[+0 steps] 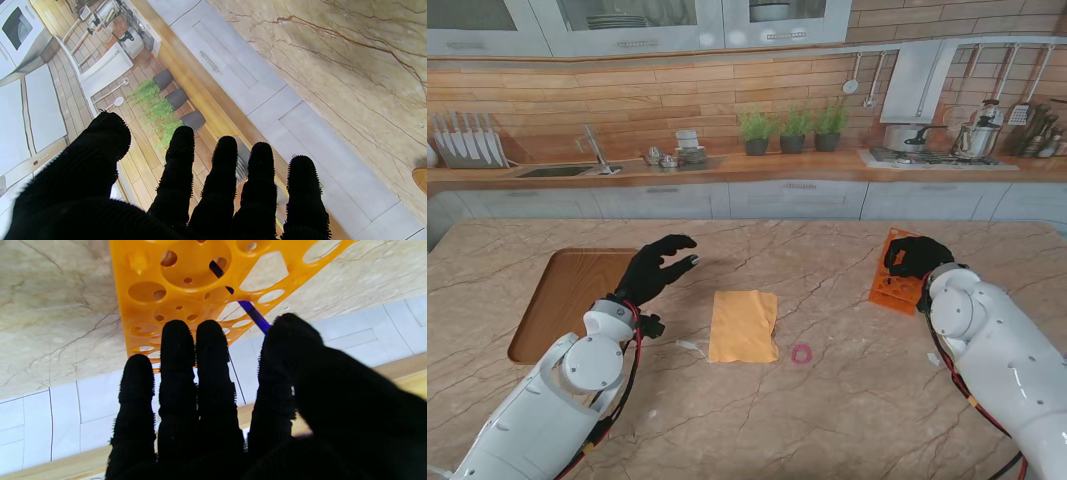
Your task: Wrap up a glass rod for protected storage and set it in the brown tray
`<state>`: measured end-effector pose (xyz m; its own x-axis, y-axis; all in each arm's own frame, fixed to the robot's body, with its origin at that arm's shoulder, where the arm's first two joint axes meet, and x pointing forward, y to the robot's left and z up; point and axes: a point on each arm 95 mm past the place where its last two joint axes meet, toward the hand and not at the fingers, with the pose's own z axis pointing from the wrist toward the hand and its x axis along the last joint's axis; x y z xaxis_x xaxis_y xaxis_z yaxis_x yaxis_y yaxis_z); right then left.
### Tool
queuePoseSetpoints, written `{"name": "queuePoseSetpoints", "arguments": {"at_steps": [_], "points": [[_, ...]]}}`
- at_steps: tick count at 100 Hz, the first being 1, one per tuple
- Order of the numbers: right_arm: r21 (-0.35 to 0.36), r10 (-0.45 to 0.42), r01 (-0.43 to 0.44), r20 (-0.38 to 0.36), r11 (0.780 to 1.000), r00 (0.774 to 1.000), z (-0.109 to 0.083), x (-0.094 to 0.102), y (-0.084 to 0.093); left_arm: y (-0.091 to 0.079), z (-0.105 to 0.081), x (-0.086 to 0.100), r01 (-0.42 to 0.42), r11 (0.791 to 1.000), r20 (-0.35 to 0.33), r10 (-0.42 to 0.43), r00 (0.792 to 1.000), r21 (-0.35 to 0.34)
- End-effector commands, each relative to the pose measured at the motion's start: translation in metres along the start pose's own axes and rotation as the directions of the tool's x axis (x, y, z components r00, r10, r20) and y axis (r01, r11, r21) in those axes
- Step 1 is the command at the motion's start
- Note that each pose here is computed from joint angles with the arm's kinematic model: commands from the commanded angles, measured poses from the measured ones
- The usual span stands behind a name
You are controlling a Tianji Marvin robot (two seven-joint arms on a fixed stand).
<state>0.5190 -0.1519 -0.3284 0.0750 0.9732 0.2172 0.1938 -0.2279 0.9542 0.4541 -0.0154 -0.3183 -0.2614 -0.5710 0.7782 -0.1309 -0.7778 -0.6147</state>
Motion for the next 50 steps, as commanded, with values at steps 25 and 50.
{"name": "queuePoseSetpoints", "arguments": {"at_steps": [25, 50], "points": [[-0.012, 0.007, -0.007, -0.038, 1.000, 0.999, -0.004, 0.005, 0.007, 0.004, -0.001, 0.001, 0.011, 1.000, 0.004, -0.011, 1.000, -0.002], [-0.032, -0.001, -0.001, -0.063, 0.999, 0.998, -0.007, 0.007, 0.013, 0.004, -0.001, 0.001, 0.015, 1.000, 0.003, -0.015, 1.000, -0.002]]}}
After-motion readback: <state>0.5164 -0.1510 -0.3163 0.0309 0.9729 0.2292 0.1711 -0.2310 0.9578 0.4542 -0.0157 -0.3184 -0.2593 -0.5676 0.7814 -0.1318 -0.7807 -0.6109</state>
